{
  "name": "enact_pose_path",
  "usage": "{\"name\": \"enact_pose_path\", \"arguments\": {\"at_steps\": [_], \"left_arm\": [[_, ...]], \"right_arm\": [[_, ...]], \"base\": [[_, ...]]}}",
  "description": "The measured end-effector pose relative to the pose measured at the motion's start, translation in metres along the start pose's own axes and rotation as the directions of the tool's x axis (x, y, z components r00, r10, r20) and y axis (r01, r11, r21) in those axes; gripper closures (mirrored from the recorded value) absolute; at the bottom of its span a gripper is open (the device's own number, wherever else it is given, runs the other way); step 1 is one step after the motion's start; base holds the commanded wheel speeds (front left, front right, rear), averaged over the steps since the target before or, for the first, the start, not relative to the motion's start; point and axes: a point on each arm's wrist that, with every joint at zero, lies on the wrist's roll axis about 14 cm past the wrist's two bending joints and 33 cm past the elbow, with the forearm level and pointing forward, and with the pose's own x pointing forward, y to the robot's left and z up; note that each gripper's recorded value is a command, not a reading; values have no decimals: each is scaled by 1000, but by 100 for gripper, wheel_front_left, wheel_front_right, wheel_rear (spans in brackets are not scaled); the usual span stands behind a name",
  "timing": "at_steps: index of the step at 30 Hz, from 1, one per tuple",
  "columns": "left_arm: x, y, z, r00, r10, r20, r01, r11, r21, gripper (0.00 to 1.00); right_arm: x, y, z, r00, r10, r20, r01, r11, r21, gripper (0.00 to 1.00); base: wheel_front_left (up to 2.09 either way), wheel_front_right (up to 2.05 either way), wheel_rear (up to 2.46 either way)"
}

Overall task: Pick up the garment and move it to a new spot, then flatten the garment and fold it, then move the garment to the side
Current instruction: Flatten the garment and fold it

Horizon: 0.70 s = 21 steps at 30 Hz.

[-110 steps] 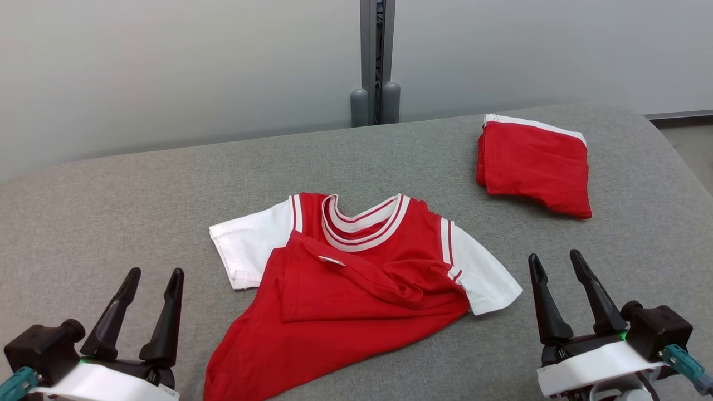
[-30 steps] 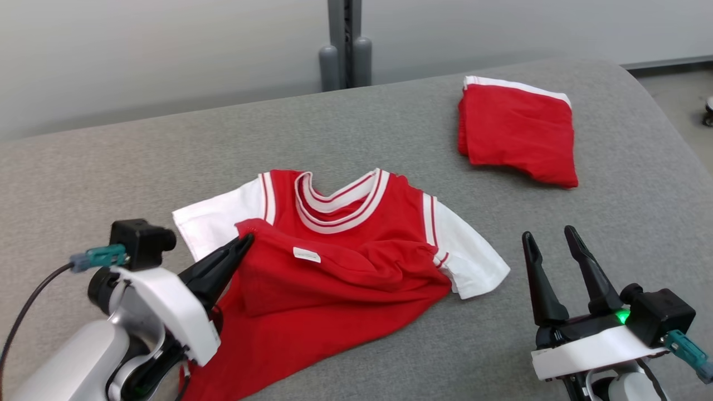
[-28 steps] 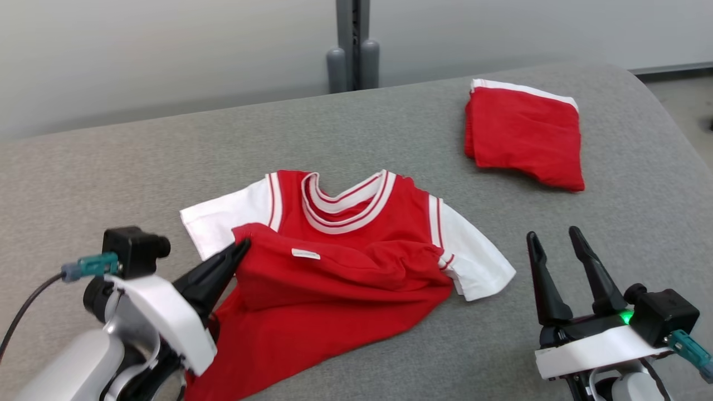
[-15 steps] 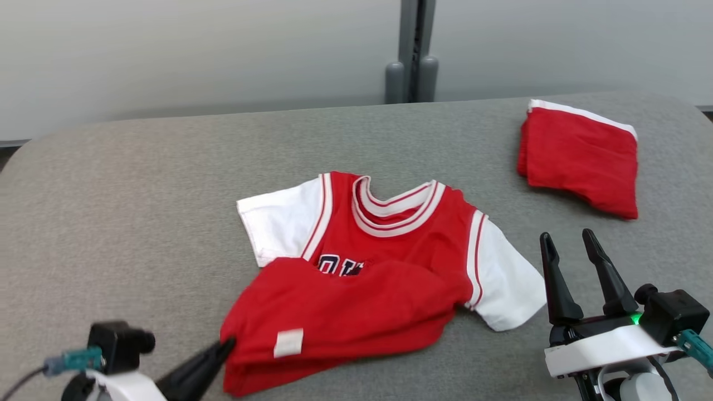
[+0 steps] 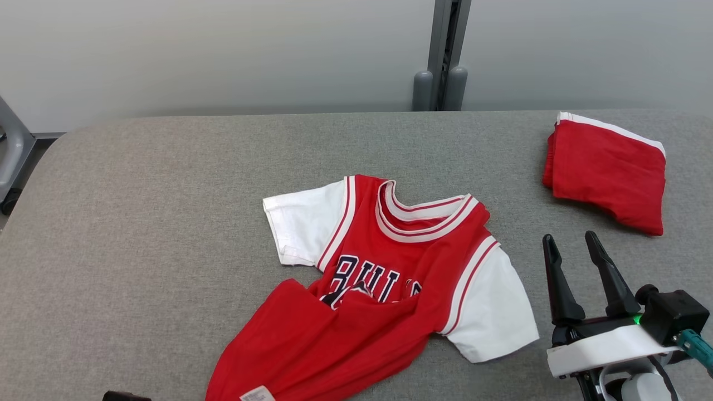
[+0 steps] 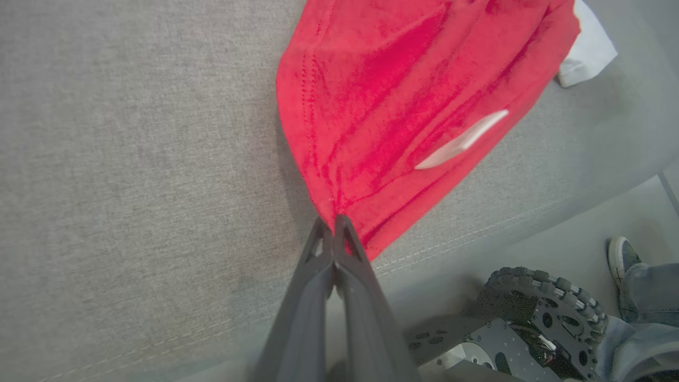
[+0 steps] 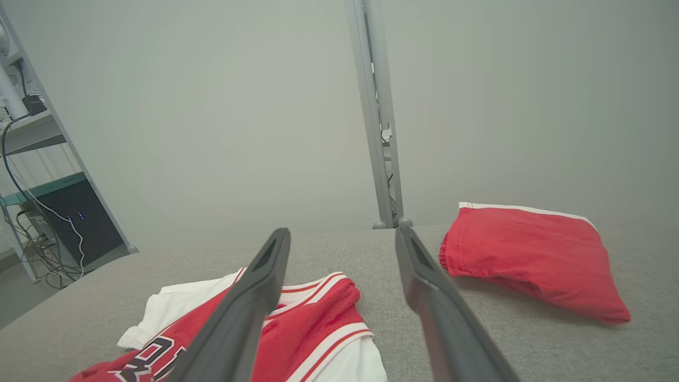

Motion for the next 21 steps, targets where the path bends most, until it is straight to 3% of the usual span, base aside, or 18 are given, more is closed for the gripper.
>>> {"name": "enact_pose_path", "arguments": {"at_steps": [4,8,9,10,11,12,15,21], "left_arm": [[2,13,-27,995,42,-94,-42,999,0,100],[7,5,-34,994,11,-105,-14,999,-29,100],[9,3,-32,995,1,-99,-4,999,-35,95],[10,2,-31,995,-5,-95,1,999,-38,69],[10,1,-31,996,-6,-92,3,999,-39,27],[11,1,-29,996,-9,-88,6,999,-39,0],[12,6,-14,999,5,-35,-6,1000,-23,0],[7,20,48,975,78,207,-81,997,7,0]], "right_arm": [[-1,0,-1,1000,1,-3,-1,1000,-3,0],[-1,-2,-2,1000,-5,-6,5,1000,-7,0],[-1,-2,-2,1000,-6,-7,6,1000,-7,0],[-1,-2,-2,1000,-6,-8,6,1000,-7,0],[-1,-3,-3,1000,-6,-9,6,1000,-7,0],[-1,-3,-3,1000,-7,-9,7,1000,-7,0],[-2,-3,-3,1000,-8,-9,8,1000,-7,0],[-1,-3,-3,1000,-7,-11,6,1000,-11,0]], "base": [[0,0,0],[0,0,0],[0,0,0],[0,0,0],[0,0,0],[0,0,0],[0,0,0],[0,0,0]]}}
